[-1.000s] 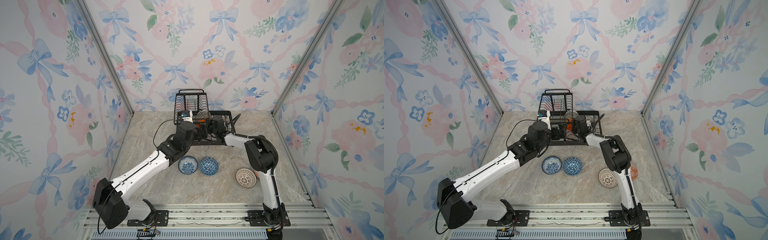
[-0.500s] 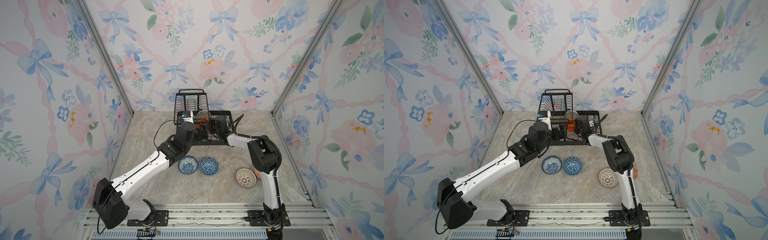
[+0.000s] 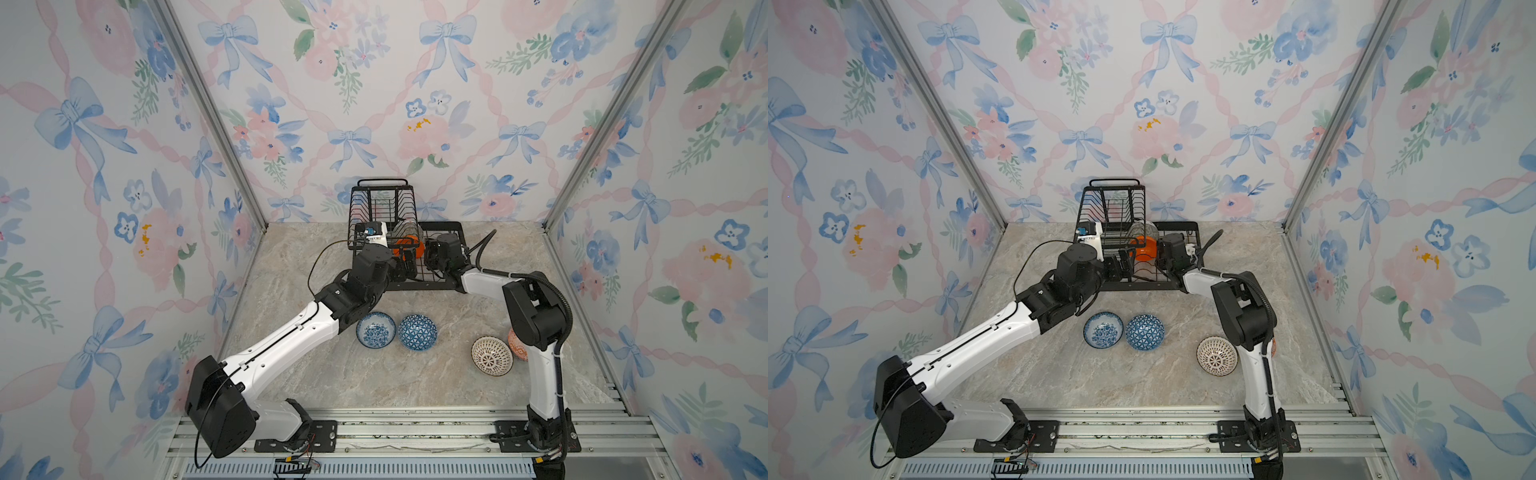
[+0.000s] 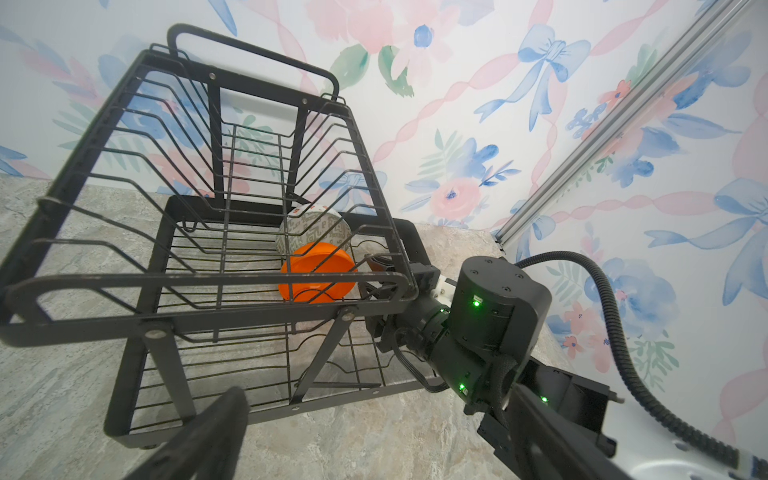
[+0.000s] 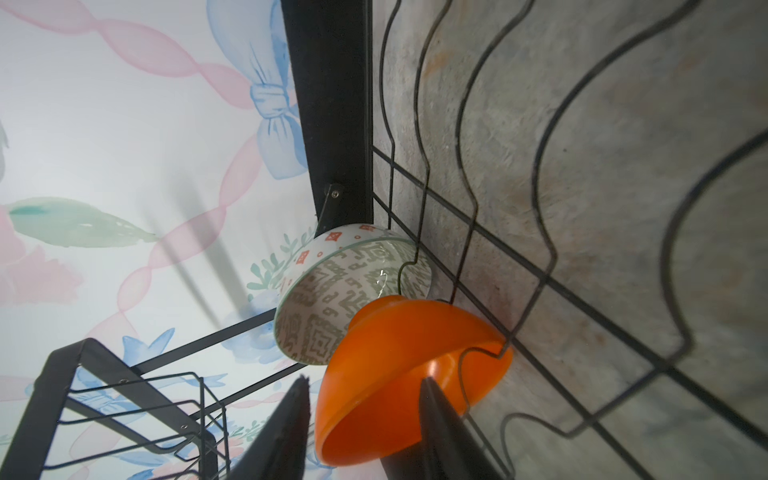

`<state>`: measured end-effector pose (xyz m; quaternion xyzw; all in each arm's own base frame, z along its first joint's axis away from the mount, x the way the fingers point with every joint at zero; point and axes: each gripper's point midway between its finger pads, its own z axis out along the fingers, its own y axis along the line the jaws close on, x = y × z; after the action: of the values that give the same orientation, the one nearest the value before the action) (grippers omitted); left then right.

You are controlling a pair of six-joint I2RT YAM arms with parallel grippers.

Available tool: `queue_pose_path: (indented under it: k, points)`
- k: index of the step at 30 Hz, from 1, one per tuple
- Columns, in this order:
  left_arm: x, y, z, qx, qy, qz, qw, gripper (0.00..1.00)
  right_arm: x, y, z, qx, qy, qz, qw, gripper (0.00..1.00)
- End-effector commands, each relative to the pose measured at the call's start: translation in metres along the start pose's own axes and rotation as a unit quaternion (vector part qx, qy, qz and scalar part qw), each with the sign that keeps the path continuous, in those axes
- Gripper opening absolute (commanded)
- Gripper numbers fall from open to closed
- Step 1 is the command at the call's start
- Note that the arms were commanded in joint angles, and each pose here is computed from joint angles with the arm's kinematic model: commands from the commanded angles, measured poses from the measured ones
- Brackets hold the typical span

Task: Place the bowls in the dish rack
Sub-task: 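Open the right gripper and withdraw it from the orange bowl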

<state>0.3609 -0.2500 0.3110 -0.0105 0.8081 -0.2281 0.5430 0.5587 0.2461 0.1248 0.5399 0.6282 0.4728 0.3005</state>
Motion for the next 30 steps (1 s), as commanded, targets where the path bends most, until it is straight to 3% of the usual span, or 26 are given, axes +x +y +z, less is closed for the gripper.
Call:
queue_pose_path:
  k: [1, 14, 17, 23, 30]
  points:
    - [0.005, -0.004, 0.001, 0.002, 0.009, -0.003, 1.0, 0.98, -0.009, 0.019, -0.012, -0.021, -0.009, -0.009, 1.0, 0.47]
    - [0.006, -0.009, 0.002, 0.007, 0.012, -0.003, 1.0, 0.98, -0.035, 0.016, -0.03, -0.011, -0.024, -0.021, 0.999, 0.59]
    - [0.007, -0.009, 0.002, 0.007, 0.012, -0.002, 1.0, 0.98, -0.039, 0.016, -0.031, -0.008, -0.024, -0.025, 0.999, 0.66]
    - [0.004, -0.009, 0.001, 0.005, 0.008, -0.001, 1.0, 0.98, -0.036, 0.015, -0.032, 0.009, -0.004, -0.043, 0.999, 0.94]
    - [0.004, 0.0, -0.001, -0.013, 0.005, 0.003, 1.0, 0.98, -0.033, 0.02, -0.037, 0.03, 0.022, -0.087, 0.996, 0.97]
